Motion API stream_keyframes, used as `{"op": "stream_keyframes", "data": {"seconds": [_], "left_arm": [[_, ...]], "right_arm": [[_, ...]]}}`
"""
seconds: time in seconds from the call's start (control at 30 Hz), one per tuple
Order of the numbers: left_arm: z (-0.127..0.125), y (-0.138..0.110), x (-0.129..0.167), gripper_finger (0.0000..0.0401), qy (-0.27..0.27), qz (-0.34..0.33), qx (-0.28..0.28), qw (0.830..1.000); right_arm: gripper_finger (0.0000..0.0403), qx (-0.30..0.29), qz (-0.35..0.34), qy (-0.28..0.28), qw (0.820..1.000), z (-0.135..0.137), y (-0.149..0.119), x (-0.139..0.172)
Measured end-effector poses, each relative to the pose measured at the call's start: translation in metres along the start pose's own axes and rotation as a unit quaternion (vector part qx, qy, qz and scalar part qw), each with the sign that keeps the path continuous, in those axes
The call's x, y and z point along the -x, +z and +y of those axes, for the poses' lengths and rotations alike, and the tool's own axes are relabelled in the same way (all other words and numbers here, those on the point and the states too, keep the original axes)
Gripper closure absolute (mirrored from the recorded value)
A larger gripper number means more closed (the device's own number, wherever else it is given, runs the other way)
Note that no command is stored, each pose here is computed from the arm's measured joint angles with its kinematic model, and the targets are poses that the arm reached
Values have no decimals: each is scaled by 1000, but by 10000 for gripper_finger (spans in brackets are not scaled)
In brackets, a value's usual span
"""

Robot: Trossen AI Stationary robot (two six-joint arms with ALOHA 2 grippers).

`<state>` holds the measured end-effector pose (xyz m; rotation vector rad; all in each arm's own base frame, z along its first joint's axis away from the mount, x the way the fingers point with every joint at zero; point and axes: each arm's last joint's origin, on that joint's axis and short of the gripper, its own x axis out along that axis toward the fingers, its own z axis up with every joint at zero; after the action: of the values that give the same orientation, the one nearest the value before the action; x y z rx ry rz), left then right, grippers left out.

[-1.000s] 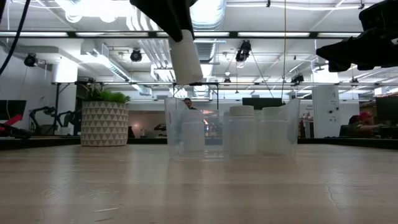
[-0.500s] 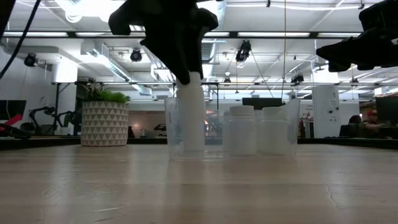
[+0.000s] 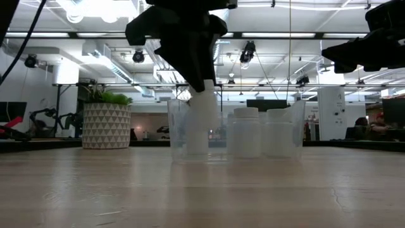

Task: Pick and place pill bottles into a basket
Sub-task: Put the white pill bottle into the transparent bin, then return to Home Position

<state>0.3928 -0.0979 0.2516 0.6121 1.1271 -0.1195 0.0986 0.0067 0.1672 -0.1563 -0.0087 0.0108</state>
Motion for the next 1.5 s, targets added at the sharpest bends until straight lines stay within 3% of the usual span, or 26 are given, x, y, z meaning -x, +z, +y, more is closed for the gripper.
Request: {"op": "stream_keyframes", "data": {"seconds": [0.87, 1.1, 1.5], "left_arm": [[-3, -9, -17, 271, -36, 3, 10, 999], [-2, -9, -17, 216, -30, 6, 10, 1000], [-2, -9, -17, 206, -29, 6, 24, 999]], "right_arm": [[344, 0, 0, 0, 1000, 0, 0, 0], [344, 0, 0, 0, 1000, 0, 0, 0], [344, 0, 0, 0, 1000, 0, 0, 0]]}}
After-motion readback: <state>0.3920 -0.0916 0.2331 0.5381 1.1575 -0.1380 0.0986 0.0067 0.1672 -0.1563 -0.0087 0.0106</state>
